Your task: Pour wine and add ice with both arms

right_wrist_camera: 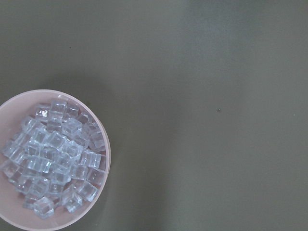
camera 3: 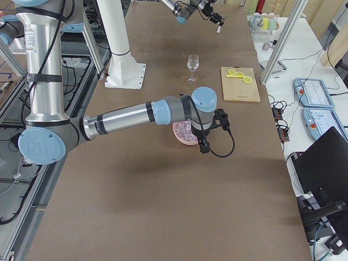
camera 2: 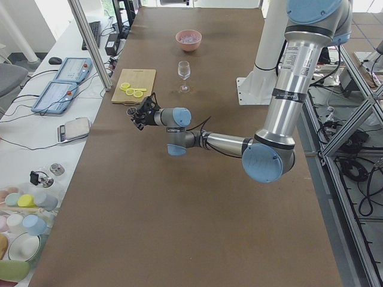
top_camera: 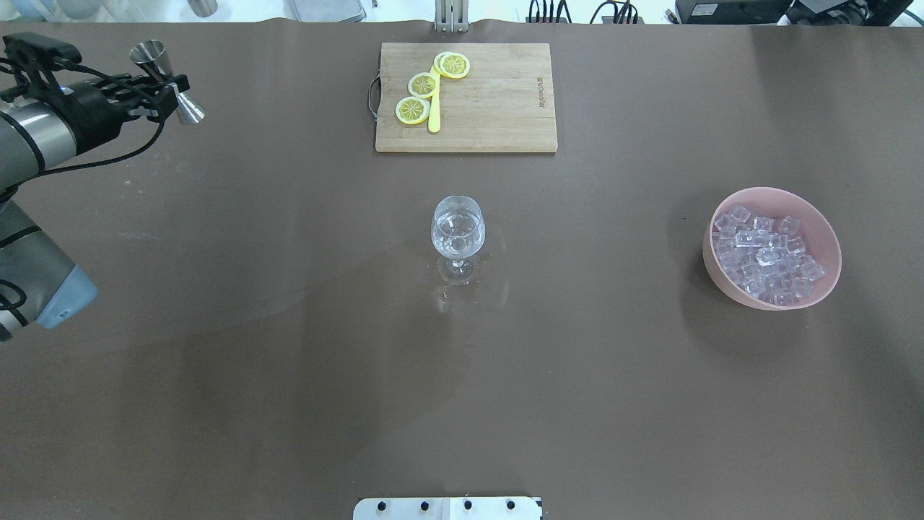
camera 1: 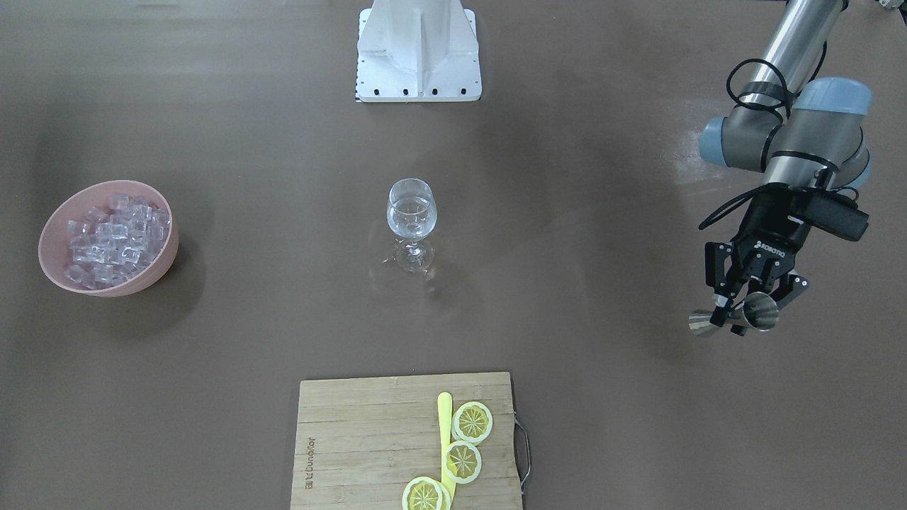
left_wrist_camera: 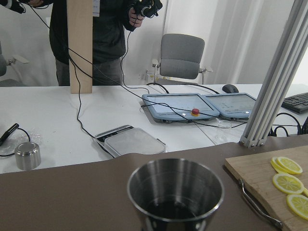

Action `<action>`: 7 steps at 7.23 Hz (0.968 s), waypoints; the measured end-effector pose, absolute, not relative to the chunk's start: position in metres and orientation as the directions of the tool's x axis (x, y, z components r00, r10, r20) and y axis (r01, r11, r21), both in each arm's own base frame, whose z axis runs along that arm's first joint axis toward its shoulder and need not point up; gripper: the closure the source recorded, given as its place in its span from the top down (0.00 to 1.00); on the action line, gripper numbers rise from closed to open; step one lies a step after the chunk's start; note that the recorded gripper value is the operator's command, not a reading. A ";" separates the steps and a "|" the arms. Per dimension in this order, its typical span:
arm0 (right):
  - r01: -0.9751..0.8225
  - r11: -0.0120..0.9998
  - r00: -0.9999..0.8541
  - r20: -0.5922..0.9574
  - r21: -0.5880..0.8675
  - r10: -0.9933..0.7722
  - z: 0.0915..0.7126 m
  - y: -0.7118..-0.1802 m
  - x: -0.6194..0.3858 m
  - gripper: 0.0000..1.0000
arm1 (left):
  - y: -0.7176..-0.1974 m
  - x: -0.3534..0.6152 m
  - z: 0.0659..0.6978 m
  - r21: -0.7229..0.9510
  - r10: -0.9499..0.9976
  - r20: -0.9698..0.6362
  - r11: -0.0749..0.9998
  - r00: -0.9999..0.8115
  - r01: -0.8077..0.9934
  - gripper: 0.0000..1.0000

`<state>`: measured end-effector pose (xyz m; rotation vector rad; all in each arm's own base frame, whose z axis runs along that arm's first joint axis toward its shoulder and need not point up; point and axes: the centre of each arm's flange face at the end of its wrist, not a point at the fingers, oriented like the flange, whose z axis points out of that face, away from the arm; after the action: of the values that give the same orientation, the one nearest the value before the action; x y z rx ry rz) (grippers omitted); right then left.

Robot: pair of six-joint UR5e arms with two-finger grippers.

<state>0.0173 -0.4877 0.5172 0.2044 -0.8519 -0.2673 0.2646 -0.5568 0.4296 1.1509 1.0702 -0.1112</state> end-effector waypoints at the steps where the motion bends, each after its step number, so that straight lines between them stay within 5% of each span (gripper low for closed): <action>1: 0.132 0.951 0.632 0.715 0.280 -0.298 0.509 -0.486 0.019 1.00 | -0.559 0.274 0.409 0.705 0.473 -0.709 0.447 0.523 0.551 0.00; 7: 0.006 0.973 0.643 0.744 0.230 -0.180 0.472 -0.477 0.026 1.00 | -0.555 0.323 0.336 0.830 0.675 -0.540 0.331 0.502 0.449 0.00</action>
<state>0.0264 -0.4768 0.4716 0.2151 -0.8679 -0.1069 0.3232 -0.5554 0.3356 1.2988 1.1156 0.1977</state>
